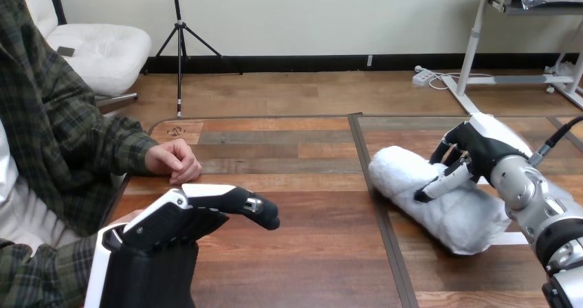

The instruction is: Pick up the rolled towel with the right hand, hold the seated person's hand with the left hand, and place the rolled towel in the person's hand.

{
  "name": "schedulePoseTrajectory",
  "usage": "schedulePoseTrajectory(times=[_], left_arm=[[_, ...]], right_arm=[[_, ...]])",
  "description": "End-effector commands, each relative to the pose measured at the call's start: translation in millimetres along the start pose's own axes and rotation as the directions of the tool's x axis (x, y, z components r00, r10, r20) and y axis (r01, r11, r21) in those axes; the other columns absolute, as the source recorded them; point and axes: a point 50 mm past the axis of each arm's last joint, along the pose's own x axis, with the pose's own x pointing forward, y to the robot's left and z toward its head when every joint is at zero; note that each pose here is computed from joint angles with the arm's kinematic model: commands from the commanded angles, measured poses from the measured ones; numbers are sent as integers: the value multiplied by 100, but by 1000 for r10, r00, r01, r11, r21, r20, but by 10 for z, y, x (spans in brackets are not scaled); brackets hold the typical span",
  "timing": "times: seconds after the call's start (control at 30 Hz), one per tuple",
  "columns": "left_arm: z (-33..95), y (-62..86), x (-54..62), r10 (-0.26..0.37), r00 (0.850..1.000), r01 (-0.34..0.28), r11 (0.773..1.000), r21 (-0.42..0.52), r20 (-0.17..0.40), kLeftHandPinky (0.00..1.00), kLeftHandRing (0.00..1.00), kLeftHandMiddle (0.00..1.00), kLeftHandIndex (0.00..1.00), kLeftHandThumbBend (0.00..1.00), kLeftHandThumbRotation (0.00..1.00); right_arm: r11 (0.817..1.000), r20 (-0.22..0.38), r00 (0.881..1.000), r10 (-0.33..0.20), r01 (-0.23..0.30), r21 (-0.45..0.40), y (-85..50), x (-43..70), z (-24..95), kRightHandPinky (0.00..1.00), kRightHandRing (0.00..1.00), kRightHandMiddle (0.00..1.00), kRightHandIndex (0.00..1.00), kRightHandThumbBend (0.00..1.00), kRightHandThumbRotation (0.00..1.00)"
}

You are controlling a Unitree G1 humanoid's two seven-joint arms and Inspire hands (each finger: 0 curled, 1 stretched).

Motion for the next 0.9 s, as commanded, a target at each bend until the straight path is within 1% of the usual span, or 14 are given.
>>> schedulePoseTrajectory(times=[0.0,0.03,0.13,0.23,0.33,0.43,0.53,0.63,0.73,0.87], left_arm=[[44,-22,121,18,996,-18,1000,-5,85,53,55,60,59,83,67],[44,-23,122,19,996,-18,1000,-4,85,53,55,60,59,83,67],[37,-21,133,4,996,-4,1000,-6,88,53,55,60,59,82,67],[34,-21,138,4,997,-3,1000,-17,75,53,55,60,59,82,66],[20,-23,141,8,996,-7,1000,-7,86,53,55,60,59,83,66],[15,-19,149,-7,994,6,1000,11,108,53,54,59,59,83,66],[5,-20,142,-2,996,2,1000,-7,91,52,54,59,59,83,66],[0,-12,142,-21,996,21,1000,4,84,53,54,60,60,84,67],[-5,-13,146,-7,997,8,1000,-6,78,53,54,59,59,85,67],[-17,-14,145,-9,997,10,1000,-5,78,53,53,59,59,86,66]], right_arm=[[999,62,998,24,-26,40,72,7,103,39,41,46,44,92,0],[999,65,998,23,-26,37,71,6,104,39,41,46,44,92,0],[997,84,996,21,-28,77,70,1,110,38,41,46,44,92,0],[998,98,995,25,-30,59,64,-3,112,38,41,46,44,91,0],[996,117,993,23,-33,86,56,-7,121,39,42,45,43,91,0],[995,138,990,18,-31,93,48,-13,128,41,42,45,43,91,0],[994,160,987,23,-39,100,35,-19,139,42,43,45,43,90,0],[993,176,984,15,-35,112,23,-23,147,41,43,44,43,90,0],[992,202,979,9,-34,121,11,-32,159,41,43,44,42,90,0],[991,224,975,1,-31,129,-14,-38,175,41,43,44,42,90,0]])
